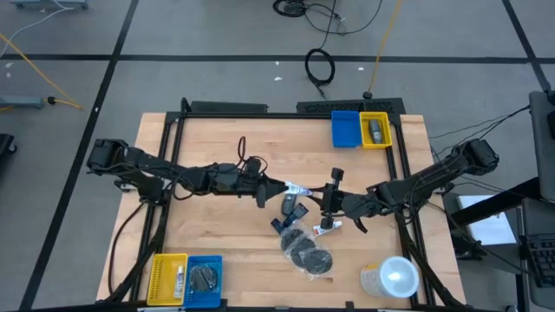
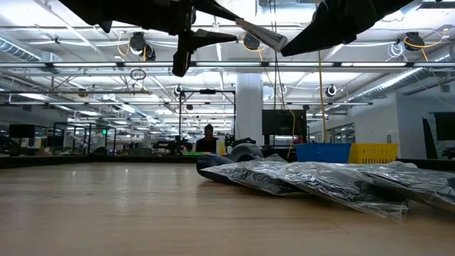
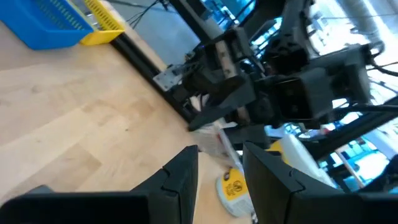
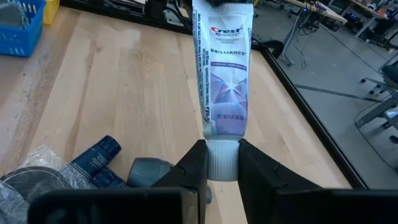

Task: Pick & Place Travel size toiletries
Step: Put the white toothpaste into the bottom yellow bin

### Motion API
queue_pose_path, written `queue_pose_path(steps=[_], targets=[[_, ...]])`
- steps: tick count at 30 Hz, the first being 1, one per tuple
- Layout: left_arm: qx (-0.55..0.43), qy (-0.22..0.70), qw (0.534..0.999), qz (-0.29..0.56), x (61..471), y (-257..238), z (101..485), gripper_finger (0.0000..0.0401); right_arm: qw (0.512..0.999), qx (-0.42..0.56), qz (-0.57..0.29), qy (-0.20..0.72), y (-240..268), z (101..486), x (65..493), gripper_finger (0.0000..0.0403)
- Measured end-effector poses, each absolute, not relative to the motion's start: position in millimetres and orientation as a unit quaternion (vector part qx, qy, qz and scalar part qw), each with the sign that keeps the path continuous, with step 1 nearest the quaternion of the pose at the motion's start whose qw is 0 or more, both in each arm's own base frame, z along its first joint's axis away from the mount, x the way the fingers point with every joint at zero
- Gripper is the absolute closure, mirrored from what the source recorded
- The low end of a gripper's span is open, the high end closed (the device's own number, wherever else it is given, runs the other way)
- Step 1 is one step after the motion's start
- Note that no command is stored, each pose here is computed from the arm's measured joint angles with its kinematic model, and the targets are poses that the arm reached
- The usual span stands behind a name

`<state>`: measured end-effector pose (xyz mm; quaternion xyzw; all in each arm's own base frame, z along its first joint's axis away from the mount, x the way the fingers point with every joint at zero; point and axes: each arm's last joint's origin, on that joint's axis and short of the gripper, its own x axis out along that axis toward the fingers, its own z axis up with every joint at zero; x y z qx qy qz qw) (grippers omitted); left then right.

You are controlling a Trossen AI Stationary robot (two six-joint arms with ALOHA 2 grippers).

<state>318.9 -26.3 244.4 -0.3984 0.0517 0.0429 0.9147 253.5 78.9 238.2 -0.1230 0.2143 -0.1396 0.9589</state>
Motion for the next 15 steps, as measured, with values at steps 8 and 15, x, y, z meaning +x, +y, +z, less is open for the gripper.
queue_pose_path(steps=[8,15], targets=[[-0.376,0.056,0.924,0.042,319.1,-23.6,244.0,0.0364,0.958,-0.124,-0.142,0.217,79.0,236.5,254.6,0.0353],[-0.362,0.068,0.929,0.029,318.9,-24.4,242.7,0.0399,0.955,-0.126,-0.143,0.227,78.4,230.4,258.2,0.0353]])
